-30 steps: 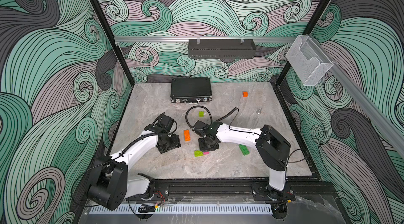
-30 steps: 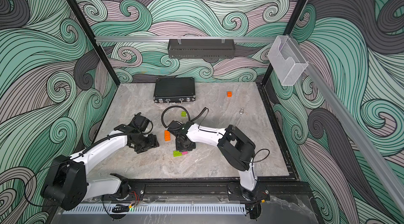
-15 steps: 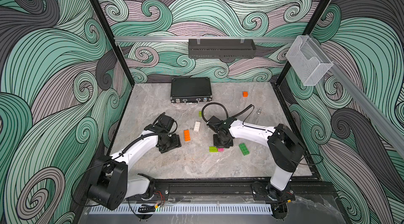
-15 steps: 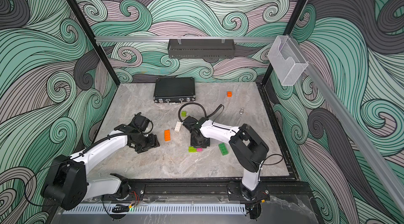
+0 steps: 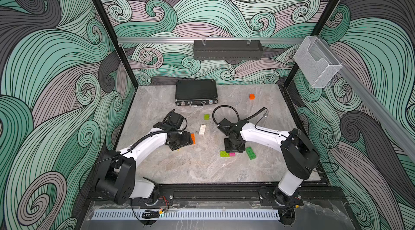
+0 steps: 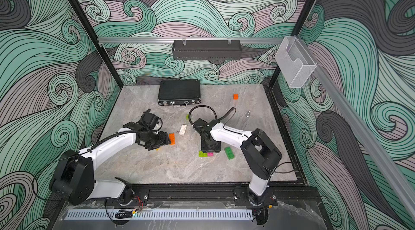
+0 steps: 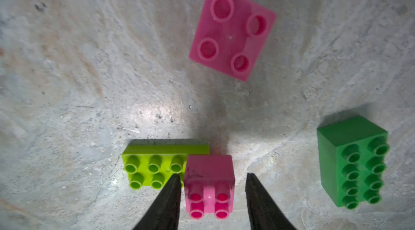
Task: Assemble a carrot with lego
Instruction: Move the lego brick at the center of the board, then pick up the lego brick from the center of the board, then assemble the lego brick with the lego brick.
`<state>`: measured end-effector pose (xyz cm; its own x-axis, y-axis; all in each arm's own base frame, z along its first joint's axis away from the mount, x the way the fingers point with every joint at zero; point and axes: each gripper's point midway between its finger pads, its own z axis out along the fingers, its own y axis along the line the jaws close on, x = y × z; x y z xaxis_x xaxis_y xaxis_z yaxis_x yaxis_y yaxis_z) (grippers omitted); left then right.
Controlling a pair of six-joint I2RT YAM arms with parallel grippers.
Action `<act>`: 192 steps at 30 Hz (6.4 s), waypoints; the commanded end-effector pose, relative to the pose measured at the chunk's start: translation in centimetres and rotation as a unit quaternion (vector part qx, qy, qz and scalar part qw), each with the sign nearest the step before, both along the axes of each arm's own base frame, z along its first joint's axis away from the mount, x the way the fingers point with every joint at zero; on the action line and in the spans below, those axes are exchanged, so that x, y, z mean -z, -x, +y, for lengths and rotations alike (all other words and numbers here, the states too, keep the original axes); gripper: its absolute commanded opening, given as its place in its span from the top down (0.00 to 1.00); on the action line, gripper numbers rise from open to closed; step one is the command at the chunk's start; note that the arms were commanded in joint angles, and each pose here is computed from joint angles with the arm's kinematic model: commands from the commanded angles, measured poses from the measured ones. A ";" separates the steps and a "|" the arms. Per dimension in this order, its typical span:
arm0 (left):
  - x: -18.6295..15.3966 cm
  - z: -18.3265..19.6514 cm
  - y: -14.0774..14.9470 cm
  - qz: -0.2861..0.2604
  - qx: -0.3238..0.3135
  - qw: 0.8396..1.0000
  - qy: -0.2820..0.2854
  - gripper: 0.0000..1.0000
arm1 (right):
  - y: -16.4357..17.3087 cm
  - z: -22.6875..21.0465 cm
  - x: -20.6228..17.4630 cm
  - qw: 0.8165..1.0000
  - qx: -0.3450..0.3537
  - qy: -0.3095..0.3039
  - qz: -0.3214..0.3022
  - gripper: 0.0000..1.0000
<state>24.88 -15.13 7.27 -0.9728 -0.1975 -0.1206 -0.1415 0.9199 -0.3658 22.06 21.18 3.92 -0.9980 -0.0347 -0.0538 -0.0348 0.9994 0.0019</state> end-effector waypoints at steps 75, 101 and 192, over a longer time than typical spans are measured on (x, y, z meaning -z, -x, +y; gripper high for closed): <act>3.9 -17.5 -5.2 0.032 0.135 0.981 -0.134 0.38 | -5.9 -7.5 -5.6 0.979 0.129 -0.137 -0.076 0.17; 5.0 -16.9 -5.3 0.052 0.125 0.975 -0.175 0.78 | -6.0 -7.6 -6.1 0.975 0.133 -0.155 -0.090 0.17; 6.4 -18.2 4.2 0.108 0.077 0.977 -0.167 1.00 | -2.6 -7.6 -7.1 0.952 0.169 -0.226 -0.121 0.16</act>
<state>21.54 -34.13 3.10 -0.9996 -0.0278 0.0080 -0.0284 0.9955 -0.0904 24.81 13.97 10.94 -0.9120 0.3518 -0.2110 0.2192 0.8528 0.4741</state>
